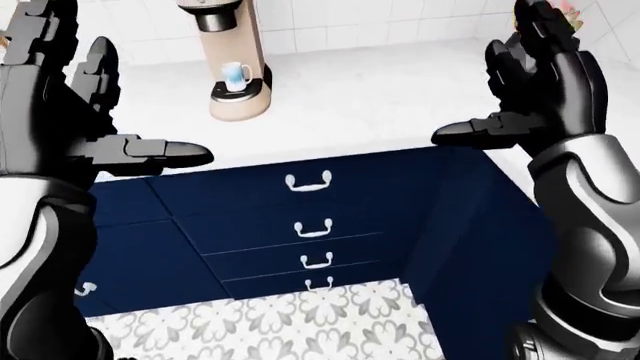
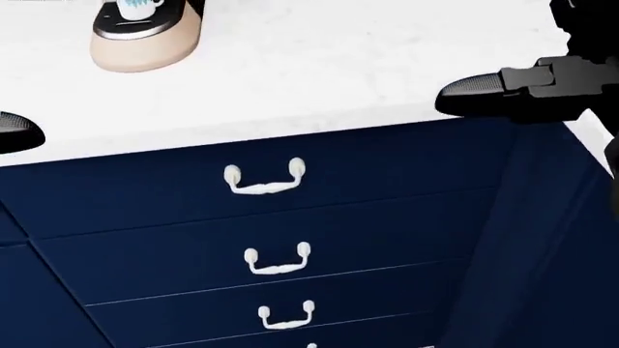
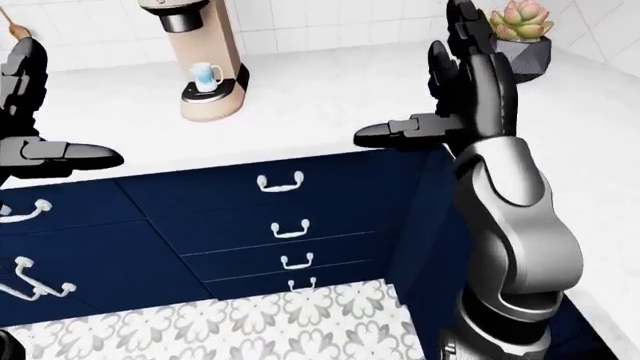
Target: Pick the mug from under the coffee machine dispenser and place it on the counter.
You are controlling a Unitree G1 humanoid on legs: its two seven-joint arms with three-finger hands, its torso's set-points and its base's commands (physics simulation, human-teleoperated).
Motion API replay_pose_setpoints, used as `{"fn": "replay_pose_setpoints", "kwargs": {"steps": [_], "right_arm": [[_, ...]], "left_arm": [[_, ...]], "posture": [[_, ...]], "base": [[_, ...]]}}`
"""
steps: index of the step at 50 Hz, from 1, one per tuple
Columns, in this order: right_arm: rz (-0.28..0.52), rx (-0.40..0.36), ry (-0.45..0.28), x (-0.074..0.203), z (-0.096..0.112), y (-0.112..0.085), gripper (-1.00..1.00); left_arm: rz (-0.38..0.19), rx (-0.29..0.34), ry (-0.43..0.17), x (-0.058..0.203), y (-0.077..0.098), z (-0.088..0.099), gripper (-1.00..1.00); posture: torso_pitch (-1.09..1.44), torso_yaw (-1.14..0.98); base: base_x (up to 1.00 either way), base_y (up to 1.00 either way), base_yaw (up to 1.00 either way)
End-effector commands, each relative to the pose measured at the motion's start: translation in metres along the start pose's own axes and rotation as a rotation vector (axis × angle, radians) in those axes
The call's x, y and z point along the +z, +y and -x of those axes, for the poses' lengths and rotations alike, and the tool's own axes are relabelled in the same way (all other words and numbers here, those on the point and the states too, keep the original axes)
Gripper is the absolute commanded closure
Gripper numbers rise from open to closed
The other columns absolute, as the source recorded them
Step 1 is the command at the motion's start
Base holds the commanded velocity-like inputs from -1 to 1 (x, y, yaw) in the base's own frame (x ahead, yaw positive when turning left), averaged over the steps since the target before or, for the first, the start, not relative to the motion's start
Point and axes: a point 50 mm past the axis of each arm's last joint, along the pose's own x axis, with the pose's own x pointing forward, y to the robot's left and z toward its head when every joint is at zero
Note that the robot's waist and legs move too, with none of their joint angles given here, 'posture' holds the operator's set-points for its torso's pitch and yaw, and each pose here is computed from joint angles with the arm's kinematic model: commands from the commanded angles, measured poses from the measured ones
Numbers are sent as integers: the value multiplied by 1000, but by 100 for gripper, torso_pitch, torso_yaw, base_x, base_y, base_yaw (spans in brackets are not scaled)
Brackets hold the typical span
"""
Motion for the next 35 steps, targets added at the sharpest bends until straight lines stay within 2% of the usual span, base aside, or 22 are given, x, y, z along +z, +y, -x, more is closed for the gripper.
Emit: {"fn": "replay_pose_setpoints", "kwargs": {"steps": [1,35], "right_arm": [[-5,17,-50,10,0,4,-100],[-14,10,-58,15,0,2,-100]], "left_arm": [[-8,24,-42,8,4,0,-100],[-12,26,-38,8,5,1,-100]], "posture": [[0,0],[0,0]], "base": [[18,32,0],[16,31,0]]}}
